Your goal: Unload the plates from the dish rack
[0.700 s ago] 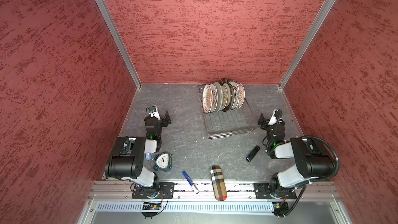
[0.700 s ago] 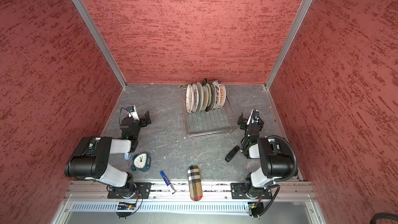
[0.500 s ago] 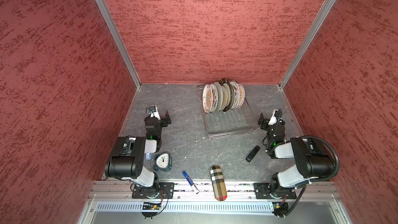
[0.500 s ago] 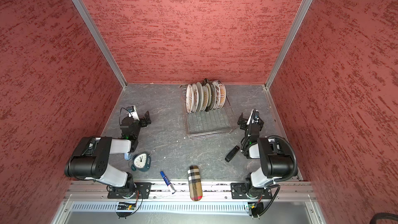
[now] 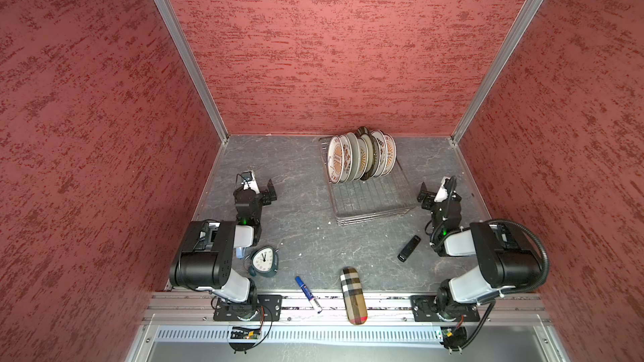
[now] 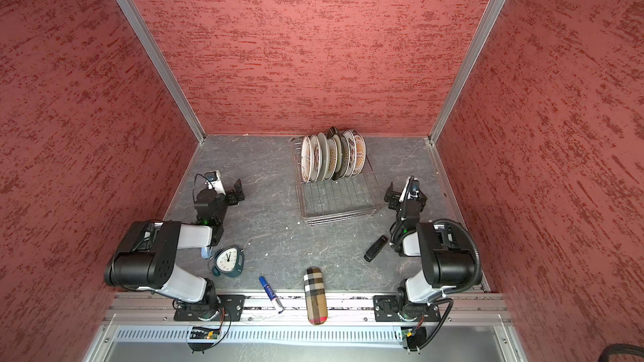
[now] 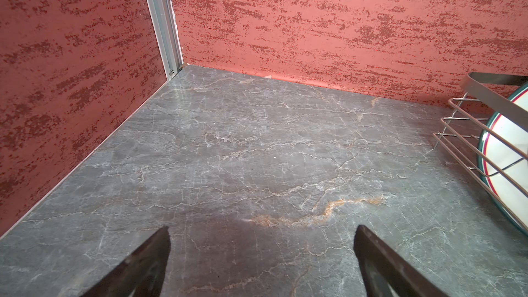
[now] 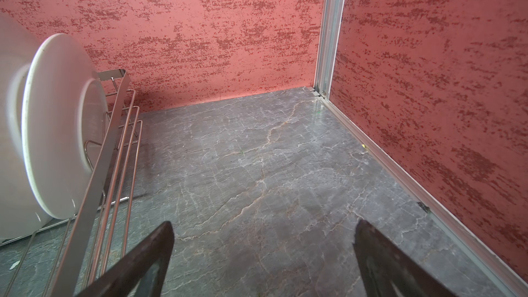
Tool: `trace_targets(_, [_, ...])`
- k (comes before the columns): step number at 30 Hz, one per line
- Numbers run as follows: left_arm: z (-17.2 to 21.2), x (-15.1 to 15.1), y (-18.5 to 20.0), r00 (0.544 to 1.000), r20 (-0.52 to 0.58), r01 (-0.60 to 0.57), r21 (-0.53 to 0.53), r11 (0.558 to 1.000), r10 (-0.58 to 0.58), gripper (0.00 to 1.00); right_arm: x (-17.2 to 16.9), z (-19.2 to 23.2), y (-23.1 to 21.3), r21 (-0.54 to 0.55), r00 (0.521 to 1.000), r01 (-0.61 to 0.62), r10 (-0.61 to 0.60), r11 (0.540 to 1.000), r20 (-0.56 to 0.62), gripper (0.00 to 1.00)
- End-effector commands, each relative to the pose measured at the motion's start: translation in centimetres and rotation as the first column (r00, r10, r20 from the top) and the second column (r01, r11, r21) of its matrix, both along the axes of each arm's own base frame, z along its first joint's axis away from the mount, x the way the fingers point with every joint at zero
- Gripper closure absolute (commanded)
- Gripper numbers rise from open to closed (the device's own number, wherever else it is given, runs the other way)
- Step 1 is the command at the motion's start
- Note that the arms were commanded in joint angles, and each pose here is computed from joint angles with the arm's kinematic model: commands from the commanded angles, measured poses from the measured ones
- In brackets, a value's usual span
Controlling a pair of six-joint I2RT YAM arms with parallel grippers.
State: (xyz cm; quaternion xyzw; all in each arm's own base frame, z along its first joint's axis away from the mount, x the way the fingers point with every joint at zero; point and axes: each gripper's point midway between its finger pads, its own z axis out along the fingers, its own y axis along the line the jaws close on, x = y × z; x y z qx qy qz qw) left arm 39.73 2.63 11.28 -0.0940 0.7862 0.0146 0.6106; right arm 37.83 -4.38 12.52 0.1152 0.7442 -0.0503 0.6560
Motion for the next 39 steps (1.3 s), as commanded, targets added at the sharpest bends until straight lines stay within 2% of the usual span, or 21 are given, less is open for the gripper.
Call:
trace_targets(1, [0.4, 0.0, 0.0, 1.0, 0.015, 0.011, 0.013, 1.0, -0.011, 0.01, 0.6, 1.1, 0.2, -0.006, 0.999, -0.018, 0.019, 1.0, 0.029, 0.01])
trace_targets(19, [0.4, 0.0, -0.1, 1.0, 0.017, 0.012, 0.014, 1.0, -0.012, 0.0, 0.5, 1.1, 0.2, -0.009, 0.999, -0.019, 0.02, 1.0, 0.034, 0.01])
trace_targets(25, [2.4, -1.6, -0.7, 0.996, 0.086, 0.016, 0.041, 0.999, -0.02, 0.01, 0.4, 2.2, 0.7, -0.018, 0.998, -0.051, 0.051, 0.999, 0.038, 0.01])
trace_targets(32, [4.8, -2.6, -2.7, 0.997, 0.07, 0.025, 0.116, 0.993, -0.034, 0.0, -0.8, 5.1, 0.9, -0.016, 0.996, -0.059, 0.06, 0.998, 0.061, 0.01])
trace_targets(35, [6.8, -3.2, -4.2, 0.993, 0.094, 0.067, 0.066, 0.996, -0.073, 0.01, -1.1, 6.7, 2.0, 0.01, 0.99, -0.123, 0.122, 0.992, 0.073, 0.01])
trace_targets(36, [7.6, -3.4, -5.3, 0.986, 0.113, 0.115, 0.053, 0.992, -0.12, 0.01, -1.3, 7.4, 2.6, 0.025, 0.985, -0.155, 0.153, 0.988, 0.084, 0.01])
trace_targets(37, [8.4, -3.7, -5.8, 0.982, 0.134, 0.13, 0.01, 0.991, -0.13, 0.01, -1.5, 8.0, 3.2, 0.036, 0.978, -0.187, 0.183, 0.982, 0.099, 0.01])
trace_targets(39, [9.7, -4.4, -6.4, 0.979, 0.158, 0.15, -0.153, 0.977, -0.126, 0.01, -2.4, 9.6, 3.7, 0.094, 0.967, -0.217, 0.201, 0.972, 0.158, 0.01])
